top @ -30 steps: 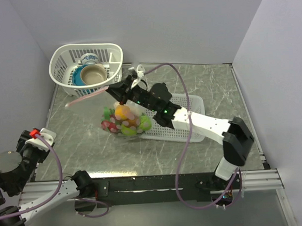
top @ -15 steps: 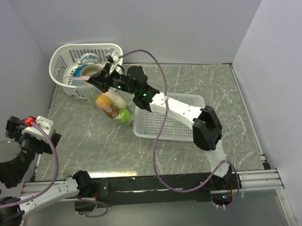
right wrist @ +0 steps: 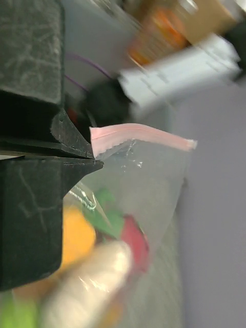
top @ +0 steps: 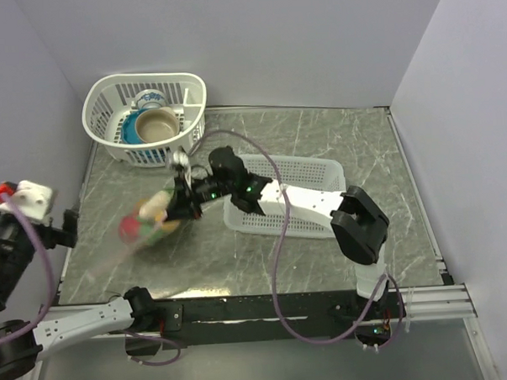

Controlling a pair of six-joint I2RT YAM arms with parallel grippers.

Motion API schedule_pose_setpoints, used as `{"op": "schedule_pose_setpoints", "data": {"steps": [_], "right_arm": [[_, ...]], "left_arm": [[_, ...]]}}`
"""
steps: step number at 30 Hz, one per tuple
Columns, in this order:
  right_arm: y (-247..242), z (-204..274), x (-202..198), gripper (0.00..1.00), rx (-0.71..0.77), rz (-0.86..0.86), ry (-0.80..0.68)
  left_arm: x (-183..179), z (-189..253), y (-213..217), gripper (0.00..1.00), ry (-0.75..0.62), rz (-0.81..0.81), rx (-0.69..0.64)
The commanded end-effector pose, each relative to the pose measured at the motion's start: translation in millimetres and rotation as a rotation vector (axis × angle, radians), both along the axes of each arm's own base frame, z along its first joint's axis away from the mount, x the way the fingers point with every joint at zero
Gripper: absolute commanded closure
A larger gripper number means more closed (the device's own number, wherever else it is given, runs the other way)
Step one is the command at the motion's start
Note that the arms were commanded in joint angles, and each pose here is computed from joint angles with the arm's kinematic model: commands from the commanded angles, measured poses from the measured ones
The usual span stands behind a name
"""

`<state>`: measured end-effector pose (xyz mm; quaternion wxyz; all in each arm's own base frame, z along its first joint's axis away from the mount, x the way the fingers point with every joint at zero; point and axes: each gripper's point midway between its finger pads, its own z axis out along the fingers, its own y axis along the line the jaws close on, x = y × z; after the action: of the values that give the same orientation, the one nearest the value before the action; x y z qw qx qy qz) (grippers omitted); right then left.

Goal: Open the zip-top bag and remove the fake food

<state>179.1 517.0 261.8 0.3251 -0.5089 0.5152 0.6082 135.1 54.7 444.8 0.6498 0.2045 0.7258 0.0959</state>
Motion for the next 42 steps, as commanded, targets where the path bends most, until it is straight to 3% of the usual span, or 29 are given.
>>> {"op": "schedule_pose_setpoints", "data": {"steps": [1,3,6,11,15,17,20,21,22,23,28,30,31,32,33,34,35,36,37,39,41,42], "right_arm": [[-44.0,1.6,-66.2,1.0,-0.074,0.229,0.059],[-54.5,-12.1,-73.5,0.99,-0.117,0.208,0.113],[-73.7,-42.5,-67.1,1.0,-0.207,0.037,0.126],[-112.3,-87.7,21.1,1.0,-0.426,-0.484,0.149],[-124.0,-88.2,53.3,1.0,-0.504,-0.619,0.129],[-116.5,-76.1,60.4,1.0,-0.488,-0.618,0.109],[-109.8,-55.8,62.2,1.0,-0.417,-0.611,0.086],[-109.6,-50.1,61.7,1.0,-0.389,-0.614,0.076],[-115.2,-45.4,58.8,1.0,-0.363,-0.62,0.071],[-113.6,-35.0,61.0,1.0,-0.31,-0.628,0.052],[-114.4,-20.4,56.9,1.0,-0.227,-0.626,0.05],[-111.2,-18.3,55.6,1.0,-0.233,-0.623,0.062],[-110.5,-17.8,54.9,1.0,-0.234,-0.62,0.064],[-108.9,-17.7,52.1,1.0,-0.234,-0.613,0.065],[-108.0,-16.5,50.4,1.0,-0.227,-0.61,0.062],[-107.5,-15.0,49.6,1.0,-0.222,-0.61,0.059],[-105.5,-12.7,47.7,1.0,-0.208,-0.604,0.057],[-106.0,-13.1,46.9,1.0,-0.207,-0.602,0.059],[-104.5,-12.4,45.7,1.0,-0.202,-0.599,0.063],[-102.1,-10.1,39.9,1.0,-0.187,-0.58,0.06],[-100.6,-6.6,39.1,1.0,-0.168,-0.577,0.055],[-100.9,-4.9,36.9,1.0,-0.162,-0.57,0.052]], "left_arm": [[16.8,-27.9,-50.0,0.02,0.096,-0.114,0.121],[19.8,-37.1,-66.6,0.01,0.118,-0.169,0.161],[21.3,-44.4,-82.1,0.01,0.125,-0.235,0.215],[24.0,-32.1,-98.6,0.01,0.107,-0.291,0.27],[31.4,-47.7,-131.5,0.01,0.128,-0.34,0.397],[38.9,-89.8,-134.2,0.01,0.133,-0.395,0.744],[58.6,-99.1,-132.3,0.01,-0.1,-0.313,0.942],[61.5,-81.8,-133.6,0.01,-0.199,-0.278,0.901],[60.8,-20.4,-127.1,0.01,-0.419,-0.17,0.737],[62.7,-22.0,-135.9,0.0,-0.479,-0.151,0.773],[63.7,63.7,-178.7,0.01,-0.798,-0.124,0.762],[63.9,121.3,-162.3,0.01,-0.905,0.023,0.642],[85.2,124.9,-187.7,0.01,-0.865,0.041,0.629],[78.8,183.5,-158.1,0.01,-0.87,0.151,0.468],[86.7,204.3,-155.0,0.01,-0.821,0.189,0.398],[120.2,201.7,-193.9,0.01,-0.718,0.162,0.301],[111.0,248.4,-155.8,0.01,-0.658,0.179,0.219],[120.0,259.8,-141.8,0.01,-0.644,0.209,0.063],[137.6,261.4,-151.5,0.01,-0.63,0.228,0.036],[142.8,258.4,-125.6,0.01,-0.609,0.301,-0.103],[151.9,213.8,-128.5,0.01,-0.522,0.253,-0.138],[159.9,188.9,-134.5,0.01,-0.481,0.193,-0.244]]}}
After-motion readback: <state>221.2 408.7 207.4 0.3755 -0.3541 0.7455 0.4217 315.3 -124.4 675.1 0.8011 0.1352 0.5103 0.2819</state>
